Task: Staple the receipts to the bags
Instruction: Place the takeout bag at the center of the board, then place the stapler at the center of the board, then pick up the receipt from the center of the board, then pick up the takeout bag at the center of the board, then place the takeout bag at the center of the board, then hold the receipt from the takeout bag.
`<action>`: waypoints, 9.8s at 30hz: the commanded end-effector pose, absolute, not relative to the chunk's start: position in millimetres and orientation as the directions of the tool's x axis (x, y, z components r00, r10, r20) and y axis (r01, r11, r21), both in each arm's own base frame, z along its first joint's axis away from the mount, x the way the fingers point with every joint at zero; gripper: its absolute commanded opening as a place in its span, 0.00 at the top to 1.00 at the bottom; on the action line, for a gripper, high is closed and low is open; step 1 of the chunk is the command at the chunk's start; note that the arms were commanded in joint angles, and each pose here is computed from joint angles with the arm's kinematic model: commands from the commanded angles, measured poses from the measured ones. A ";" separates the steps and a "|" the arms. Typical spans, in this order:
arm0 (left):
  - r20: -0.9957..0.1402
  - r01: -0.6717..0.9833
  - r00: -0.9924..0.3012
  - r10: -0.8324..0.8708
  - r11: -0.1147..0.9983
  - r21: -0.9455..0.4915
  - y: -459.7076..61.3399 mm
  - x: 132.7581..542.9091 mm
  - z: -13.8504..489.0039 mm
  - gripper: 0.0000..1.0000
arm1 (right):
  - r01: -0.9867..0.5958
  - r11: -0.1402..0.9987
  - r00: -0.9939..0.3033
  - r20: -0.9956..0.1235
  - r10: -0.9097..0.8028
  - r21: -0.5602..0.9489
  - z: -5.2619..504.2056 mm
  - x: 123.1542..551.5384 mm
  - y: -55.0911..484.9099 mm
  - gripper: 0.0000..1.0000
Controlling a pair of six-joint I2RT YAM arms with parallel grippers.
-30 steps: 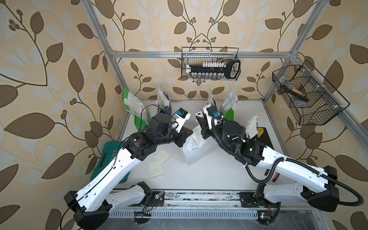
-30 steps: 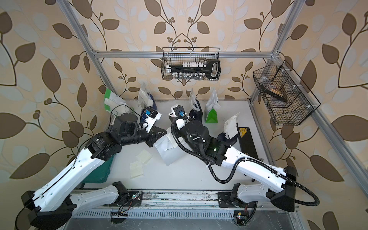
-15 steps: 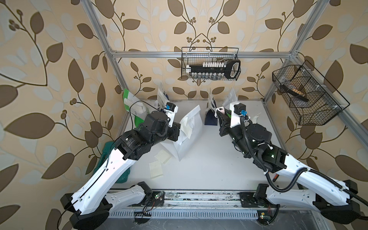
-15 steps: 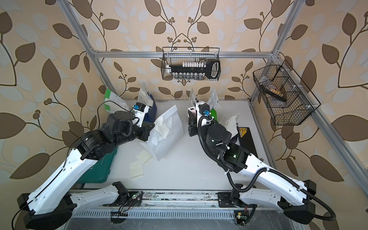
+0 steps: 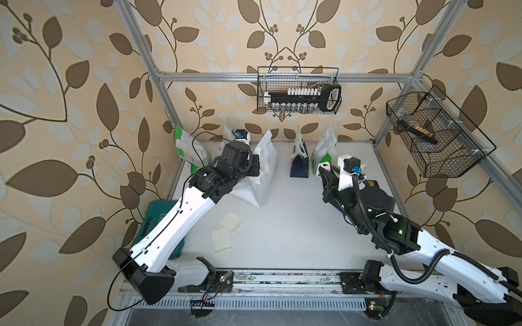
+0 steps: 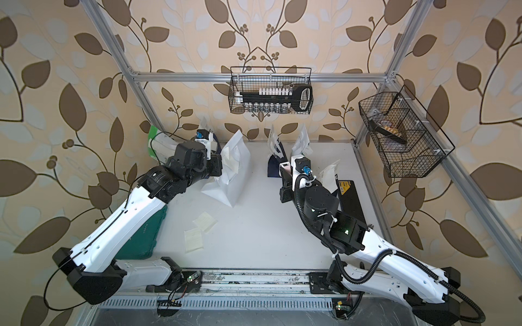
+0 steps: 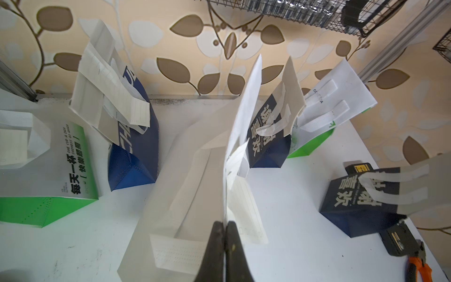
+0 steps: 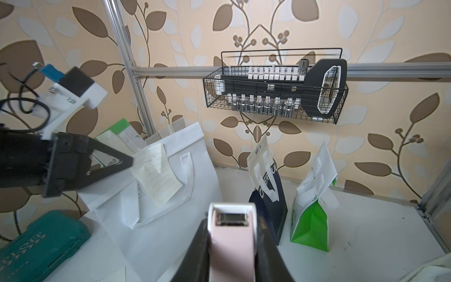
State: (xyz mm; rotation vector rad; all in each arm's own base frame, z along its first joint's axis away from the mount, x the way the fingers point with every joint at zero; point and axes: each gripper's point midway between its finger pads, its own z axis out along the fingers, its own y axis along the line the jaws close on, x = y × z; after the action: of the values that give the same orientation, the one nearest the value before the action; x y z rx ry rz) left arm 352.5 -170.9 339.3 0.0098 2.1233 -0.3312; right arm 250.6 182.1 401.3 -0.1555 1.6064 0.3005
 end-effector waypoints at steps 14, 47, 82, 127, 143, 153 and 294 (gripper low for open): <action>-0.811 0.032 -0.443 -0.382 0.897 -0.440 -163.1 478.0 334.9 1.00 | -0.246 0.965 -0.072 -0.994 0.079 0.094 389.1 243.7 161.4 1.00; -0.809 0.212 -0.339 -0.480 0.799 -0.563 -153.1 407.8 434.5 0.01 | -0.120 0.965 -0.857 -0.514 0.017 0.232 141.3 279.9 156.4 1.00; -0.815 0.307 -0.448 -0.367 0.793 -0.526 -142.4 306.7 398.7 0.01 | -0.076 0.997 -0.932 -0.357 -0.066 0.015 83.1 297.5 127.4 0.40; -0.904 0.334 -0.280 -0.324 0.850 -0.408 -82.2 184.1 444.7 0.01 | -0.703 0.703 -0.618 -0.587 -0.523 0.113 21.1 300.0 528.0 0.40; -0.909 0.330 -0.261 -0.325 0.855 -0.400 -79.1 182.3 448.5 0.01 | -0.733 0.680 -0.627 -0.365 -0.688 -0.021 -47.7 274.6 500.2 0.68; -0.909 0.327 -0.266 -0.322 0.857 -0.399 -79.4 183.8 446.4 0.01 | -0.739 0.668 -0.612 -0.332 -0.718 -0.085 -61.4 270.1 483.6 1.00; -0.814 0.837 -0.400 0.421 0.530 -0.137 -248.8 219.2 299.2 0.46 | -0.534 0.822 0.062 -0.979 -0.193 -0.196 304.4 235.8 307.7 1.00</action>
State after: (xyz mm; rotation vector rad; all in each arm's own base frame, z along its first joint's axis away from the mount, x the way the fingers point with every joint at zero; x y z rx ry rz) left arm 219.9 -251.1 278.5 1.0270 2.0802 -0.6966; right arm 233.6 299.7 279.4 -0.6442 1.5844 0.2584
